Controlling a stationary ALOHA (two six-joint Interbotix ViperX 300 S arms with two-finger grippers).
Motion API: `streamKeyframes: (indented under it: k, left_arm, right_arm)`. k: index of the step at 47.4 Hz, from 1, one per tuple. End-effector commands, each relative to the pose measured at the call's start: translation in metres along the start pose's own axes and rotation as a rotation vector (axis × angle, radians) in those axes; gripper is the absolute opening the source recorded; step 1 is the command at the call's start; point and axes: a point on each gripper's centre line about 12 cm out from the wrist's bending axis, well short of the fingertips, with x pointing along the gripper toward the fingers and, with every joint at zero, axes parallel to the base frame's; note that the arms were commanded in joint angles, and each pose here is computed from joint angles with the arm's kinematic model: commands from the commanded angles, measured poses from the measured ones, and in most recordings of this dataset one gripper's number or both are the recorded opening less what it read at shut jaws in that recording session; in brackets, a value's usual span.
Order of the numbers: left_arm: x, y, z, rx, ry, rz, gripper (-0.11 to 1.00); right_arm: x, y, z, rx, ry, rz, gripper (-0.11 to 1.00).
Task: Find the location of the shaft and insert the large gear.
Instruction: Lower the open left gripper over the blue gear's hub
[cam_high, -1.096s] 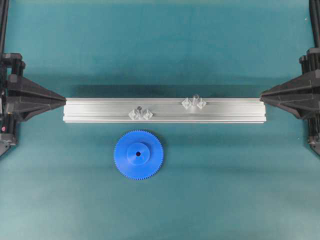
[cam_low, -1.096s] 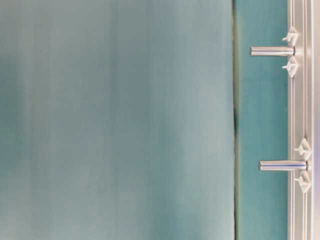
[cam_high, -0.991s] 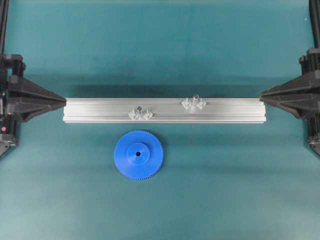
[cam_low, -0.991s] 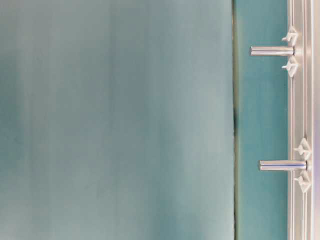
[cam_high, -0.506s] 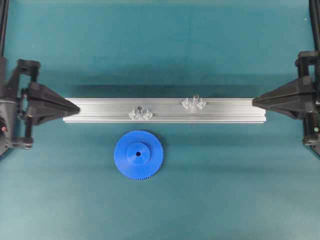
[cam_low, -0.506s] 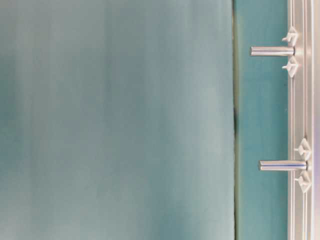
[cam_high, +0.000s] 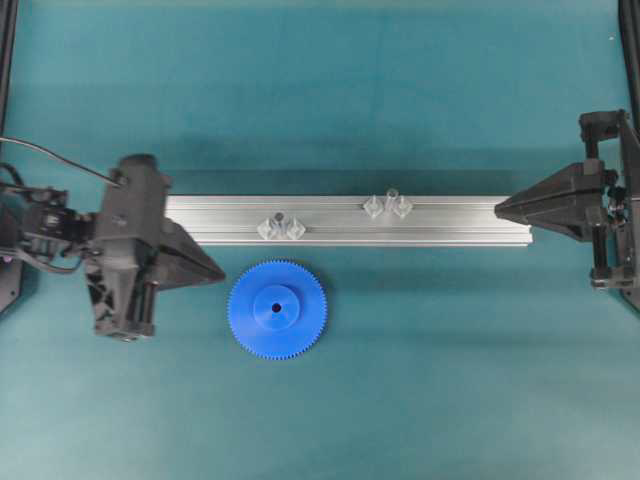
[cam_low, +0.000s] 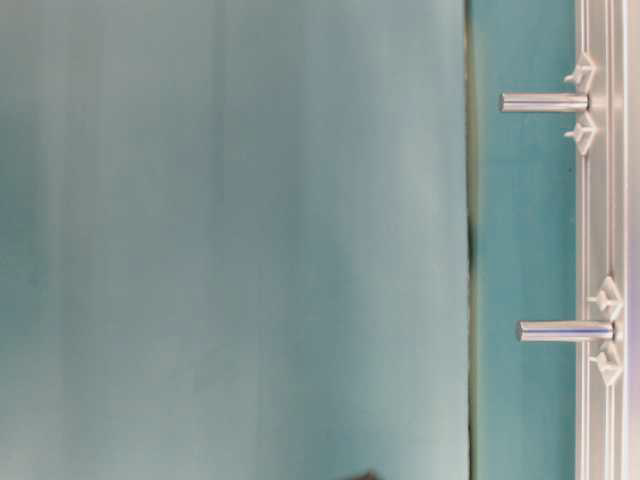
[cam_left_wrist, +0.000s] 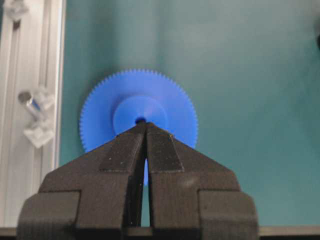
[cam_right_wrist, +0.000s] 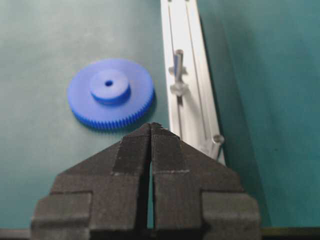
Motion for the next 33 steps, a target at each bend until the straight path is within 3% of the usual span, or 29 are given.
streamKeyframes:
  k: [1,14,18,21,30,33]
  left_arm:
    - [0.006,-0.003,0.012,0.007,-0.001,-0.005,0.00]
    - [0.030,-0.003,0.006,0.009,0.112,0.008,0.01]
    - [0.036,-0.003,0.004,0.010,0.126,0.008,0.07]
    - [0.040,-0.004,0.001,0.013,0.140,0.008,0.19]
    - [0.053,-0.005,-0.007,0.011,0.178,0.007,0.74]
    - [0.058,-0.005,-0.011,0.011,0.195,0.009,0.87]
  right_arm:
    - [0.000,-0.003,0.002,0.015,0.007,-0.014,0.00]
    - [-0.001,-0.006,-0.009,0.020,0.089,-0.027,0.00]
    - [-0.001,-0.007,-0.010,0.022,0.095,-0.033,0.00]
    - [-0.002,-0.008,-0.012,0.025,0.097,-0.039,0.00]
    - [-0.002,-0.009,-0.012,0.024,0.089,-0.044,0.00]
    - [-0.003,-0.010,-0.013,0.027,0.089,-0.047,0.00]
